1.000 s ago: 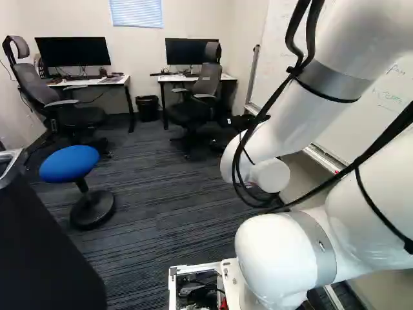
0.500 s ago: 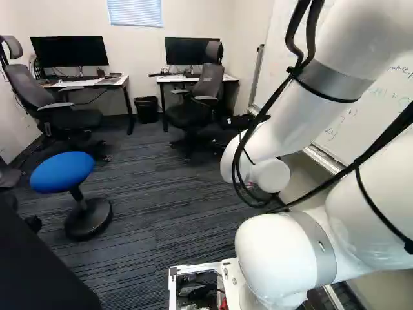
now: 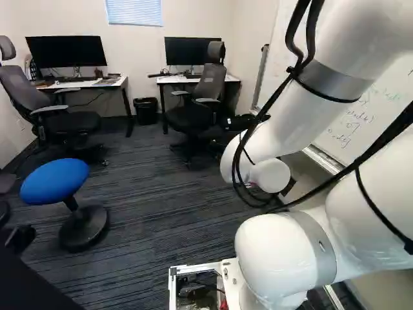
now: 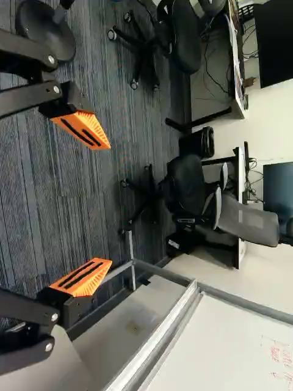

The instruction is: Open the door and move inside

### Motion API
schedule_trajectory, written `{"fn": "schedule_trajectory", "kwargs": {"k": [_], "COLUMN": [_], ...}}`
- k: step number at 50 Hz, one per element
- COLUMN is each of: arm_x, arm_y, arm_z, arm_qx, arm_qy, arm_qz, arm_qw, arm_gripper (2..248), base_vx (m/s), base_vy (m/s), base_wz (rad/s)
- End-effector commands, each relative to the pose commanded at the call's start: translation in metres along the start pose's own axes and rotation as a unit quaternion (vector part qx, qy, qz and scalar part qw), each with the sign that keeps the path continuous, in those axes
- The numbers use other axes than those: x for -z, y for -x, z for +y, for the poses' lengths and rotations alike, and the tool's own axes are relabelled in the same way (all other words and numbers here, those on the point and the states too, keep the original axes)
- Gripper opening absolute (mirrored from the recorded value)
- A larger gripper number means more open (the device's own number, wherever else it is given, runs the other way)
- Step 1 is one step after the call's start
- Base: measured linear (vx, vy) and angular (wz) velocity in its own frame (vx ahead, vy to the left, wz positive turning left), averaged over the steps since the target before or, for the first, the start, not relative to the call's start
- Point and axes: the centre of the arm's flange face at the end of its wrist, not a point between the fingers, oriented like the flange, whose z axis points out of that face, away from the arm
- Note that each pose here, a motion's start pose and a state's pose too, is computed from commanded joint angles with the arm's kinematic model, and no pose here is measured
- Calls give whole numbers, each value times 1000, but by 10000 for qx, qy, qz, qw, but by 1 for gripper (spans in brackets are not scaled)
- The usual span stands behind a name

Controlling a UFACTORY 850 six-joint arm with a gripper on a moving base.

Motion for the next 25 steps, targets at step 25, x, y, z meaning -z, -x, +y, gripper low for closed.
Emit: {"fn": "schedule_trajectory", "kwargs": {"k": [25], "arm_x": [-1], "arm_y": [-1], "arm_z": [0], "arm_qx": [0], "arm_qy": [0], "arm_qz": [-3], "arm_qw": [10000], "arm_gripper": [247], "base_vx": [61], "base_vy": [1], "base_wz": [1]}}
